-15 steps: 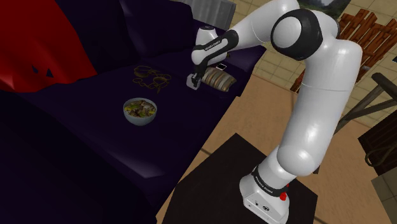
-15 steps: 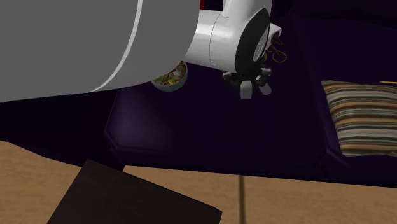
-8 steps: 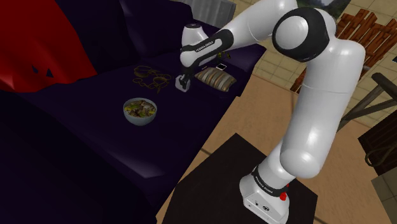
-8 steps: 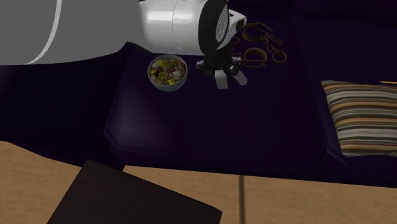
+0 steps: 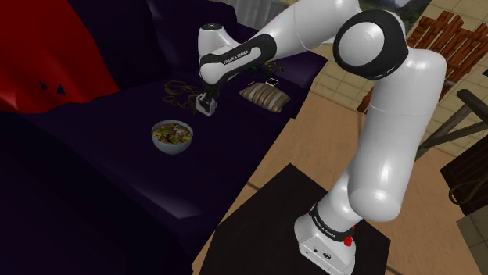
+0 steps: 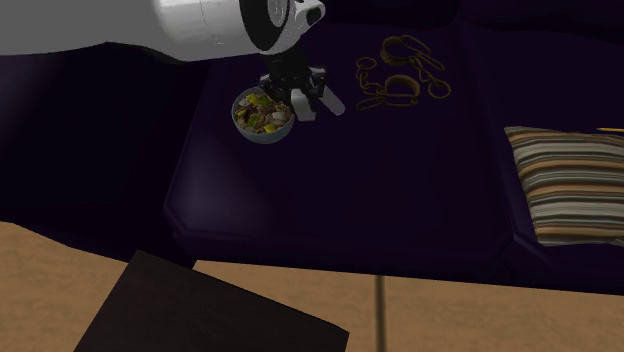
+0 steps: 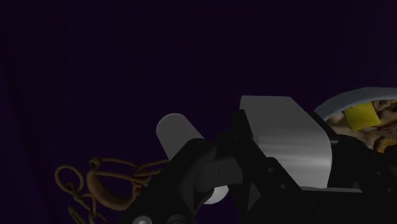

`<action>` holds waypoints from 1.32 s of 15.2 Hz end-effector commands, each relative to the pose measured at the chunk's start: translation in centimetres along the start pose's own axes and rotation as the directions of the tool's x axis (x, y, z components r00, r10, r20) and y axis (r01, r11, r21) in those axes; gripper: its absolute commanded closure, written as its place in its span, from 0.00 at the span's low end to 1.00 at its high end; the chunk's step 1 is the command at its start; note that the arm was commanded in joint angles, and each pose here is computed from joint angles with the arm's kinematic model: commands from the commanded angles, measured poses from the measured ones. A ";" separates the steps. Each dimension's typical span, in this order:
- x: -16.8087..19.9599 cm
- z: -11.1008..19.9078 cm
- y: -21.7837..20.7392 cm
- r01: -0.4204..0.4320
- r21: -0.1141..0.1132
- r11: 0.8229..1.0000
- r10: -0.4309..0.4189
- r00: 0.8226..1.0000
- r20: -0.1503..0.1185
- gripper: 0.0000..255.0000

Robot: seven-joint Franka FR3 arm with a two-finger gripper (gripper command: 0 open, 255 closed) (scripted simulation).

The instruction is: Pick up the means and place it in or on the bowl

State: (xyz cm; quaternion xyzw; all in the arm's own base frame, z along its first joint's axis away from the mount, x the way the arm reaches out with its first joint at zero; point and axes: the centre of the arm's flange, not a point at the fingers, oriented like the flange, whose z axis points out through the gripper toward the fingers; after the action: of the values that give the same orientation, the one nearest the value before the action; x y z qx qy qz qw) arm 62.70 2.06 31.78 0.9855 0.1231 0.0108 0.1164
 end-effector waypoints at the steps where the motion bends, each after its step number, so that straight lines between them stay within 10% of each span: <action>1: 0.9 -0.5 -2.5 -0.001 0.000 1.000 0.001 1.000 0.000 1.00; 12: 6.4 -4.0 -15.6 -0.001 0.000 1.000 0.001 1.000 0.000 1.00; 20: 6.5 0.1 -16.6 -0.001 0.000 1.000 0.001 1.000 0.000 1.00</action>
State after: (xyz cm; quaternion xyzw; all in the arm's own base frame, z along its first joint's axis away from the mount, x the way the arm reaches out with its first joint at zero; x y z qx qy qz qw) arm 64.97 19.26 28.26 0.9855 0.1225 0.0104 0.1166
